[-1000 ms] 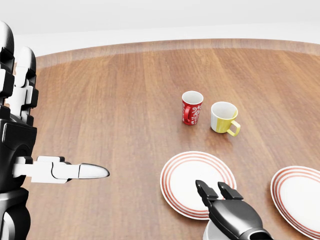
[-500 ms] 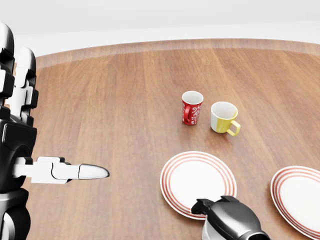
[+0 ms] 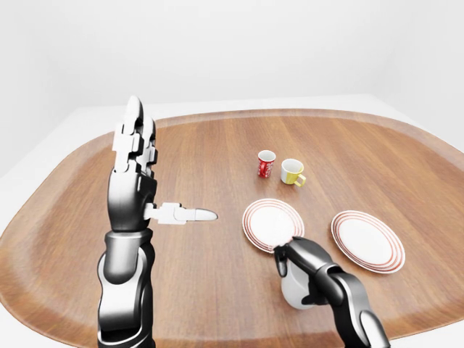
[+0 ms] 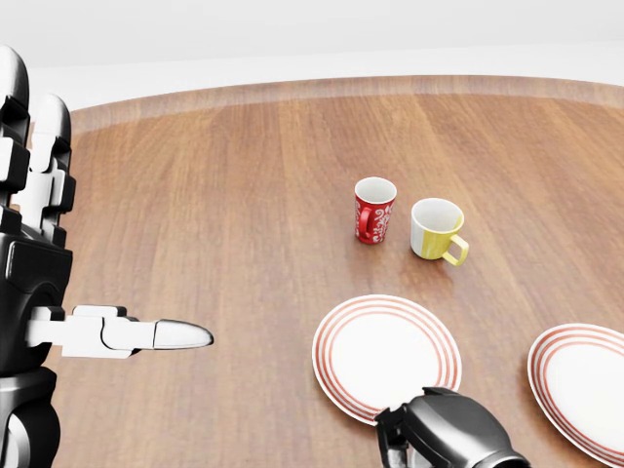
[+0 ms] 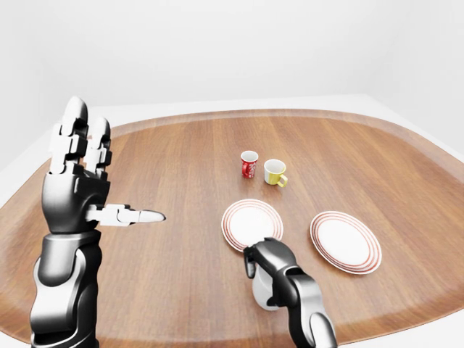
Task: Put the white mug on the left plate.
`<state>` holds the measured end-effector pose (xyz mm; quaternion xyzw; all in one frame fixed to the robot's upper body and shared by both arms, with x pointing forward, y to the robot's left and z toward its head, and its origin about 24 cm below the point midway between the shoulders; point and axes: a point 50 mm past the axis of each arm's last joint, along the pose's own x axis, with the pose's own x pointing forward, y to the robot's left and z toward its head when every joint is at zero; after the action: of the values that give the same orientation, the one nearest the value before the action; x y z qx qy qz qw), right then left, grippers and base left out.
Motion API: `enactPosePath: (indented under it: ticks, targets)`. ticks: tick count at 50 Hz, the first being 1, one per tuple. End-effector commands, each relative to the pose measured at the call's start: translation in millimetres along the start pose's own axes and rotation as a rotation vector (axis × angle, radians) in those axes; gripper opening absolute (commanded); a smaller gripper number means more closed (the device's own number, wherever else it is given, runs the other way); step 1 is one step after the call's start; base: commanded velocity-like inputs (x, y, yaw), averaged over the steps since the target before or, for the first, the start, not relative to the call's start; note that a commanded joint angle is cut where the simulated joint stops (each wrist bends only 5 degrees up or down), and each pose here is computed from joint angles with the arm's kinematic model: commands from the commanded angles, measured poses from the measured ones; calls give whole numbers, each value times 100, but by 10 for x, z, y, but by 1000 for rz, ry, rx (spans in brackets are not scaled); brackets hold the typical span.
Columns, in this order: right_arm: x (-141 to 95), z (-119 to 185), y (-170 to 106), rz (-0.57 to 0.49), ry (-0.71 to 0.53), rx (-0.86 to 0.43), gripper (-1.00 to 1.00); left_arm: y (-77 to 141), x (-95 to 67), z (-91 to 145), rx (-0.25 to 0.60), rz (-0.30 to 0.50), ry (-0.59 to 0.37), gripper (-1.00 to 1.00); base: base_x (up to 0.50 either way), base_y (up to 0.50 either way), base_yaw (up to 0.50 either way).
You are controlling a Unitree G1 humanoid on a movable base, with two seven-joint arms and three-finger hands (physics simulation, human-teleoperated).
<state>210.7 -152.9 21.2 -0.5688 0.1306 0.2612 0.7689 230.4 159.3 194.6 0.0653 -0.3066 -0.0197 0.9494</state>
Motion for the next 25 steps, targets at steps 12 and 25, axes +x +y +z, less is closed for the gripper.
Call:
enactPosePath:
  ticks: [12,25]
  targets:
    - [-388,318,-693,-270,-132,17,-100,-6,-1,-14,-2,-1,6,100,0,0,0]
    - [-219,411,-1037,-339,-170,-67,-100,12,17,22,0,4,-13,100,0,0,0]
